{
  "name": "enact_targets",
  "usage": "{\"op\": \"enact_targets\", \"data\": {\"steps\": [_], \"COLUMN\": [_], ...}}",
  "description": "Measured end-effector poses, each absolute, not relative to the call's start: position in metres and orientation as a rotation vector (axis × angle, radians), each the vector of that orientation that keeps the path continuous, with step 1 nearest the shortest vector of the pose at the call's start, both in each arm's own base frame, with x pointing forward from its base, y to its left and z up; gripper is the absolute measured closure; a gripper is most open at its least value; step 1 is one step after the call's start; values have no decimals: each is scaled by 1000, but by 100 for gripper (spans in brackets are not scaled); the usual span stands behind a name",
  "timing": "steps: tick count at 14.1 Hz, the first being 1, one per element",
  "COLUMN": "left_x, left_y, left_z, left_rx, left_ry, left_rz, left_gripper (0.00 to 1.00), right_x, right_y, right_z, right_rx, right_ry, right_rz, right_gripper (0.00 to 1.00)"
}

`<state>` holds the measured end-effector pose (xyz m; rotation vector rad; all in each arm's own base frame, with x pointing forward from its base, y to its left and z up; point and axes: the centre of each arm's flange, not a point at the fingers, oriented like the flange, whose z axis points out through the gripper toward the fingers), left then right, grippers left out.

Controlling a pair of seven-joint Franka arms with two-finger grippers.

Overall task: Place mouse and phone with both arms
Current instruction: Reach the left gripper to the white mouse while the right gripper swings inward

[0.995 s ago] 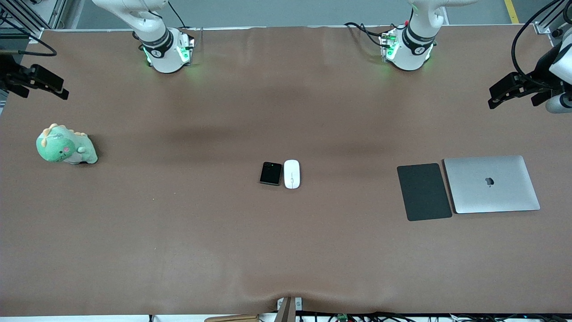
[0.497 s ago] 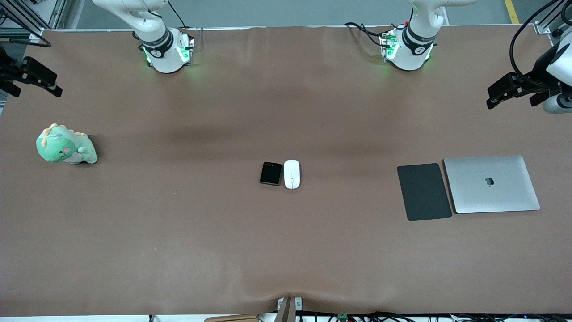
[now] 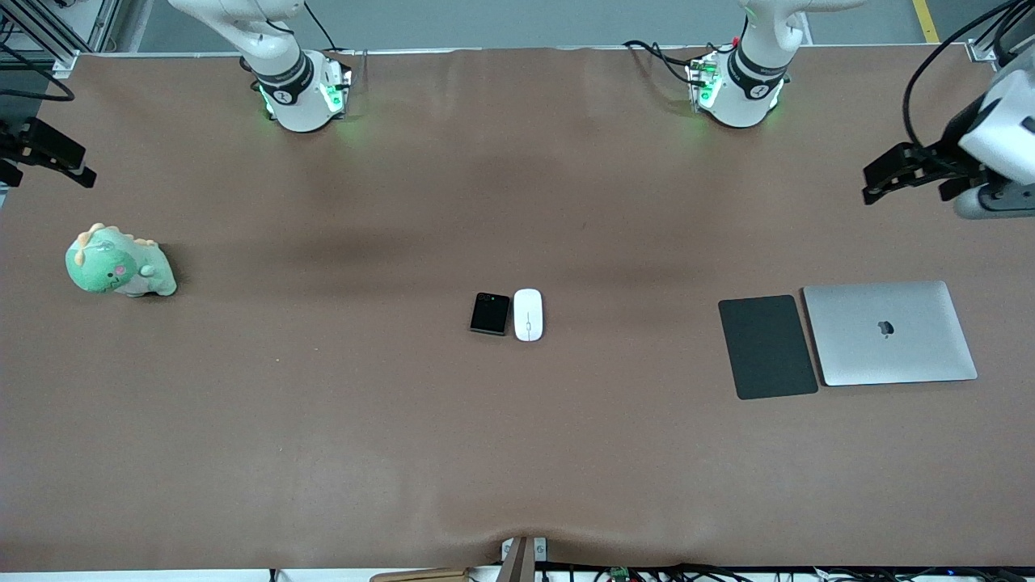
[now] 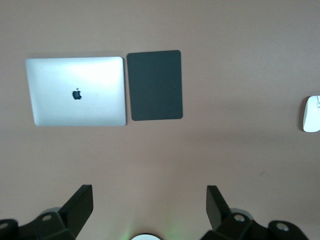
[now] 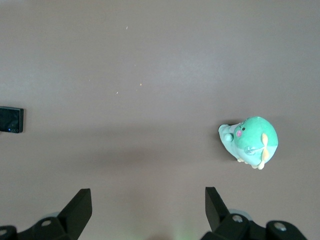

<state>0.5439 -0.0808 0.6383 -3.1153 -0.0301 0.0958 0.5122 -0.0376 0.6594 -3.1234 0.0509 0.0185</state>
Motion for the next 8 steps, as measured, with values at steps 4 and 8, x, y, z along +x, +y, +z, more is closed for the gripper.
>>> {"op": "enact_targets", "data": {"steps": [4, 8], "left_x": [554, 571], "left_y": [-157, -224], "left_z": [595, 543], "left_rx": [-3111, -3130], "left_ry": [28, -1], "left_rz": [168, 165], "left_gripper": [0, 0], "right_x": [525, 533], "right_y": [-37, -26], "right_z": [633, 630], "right_rx": [-3118, -3118], "right_ry": [45, 11], "right_rz": [93, 90], "right_gripper": [0, 0]}}
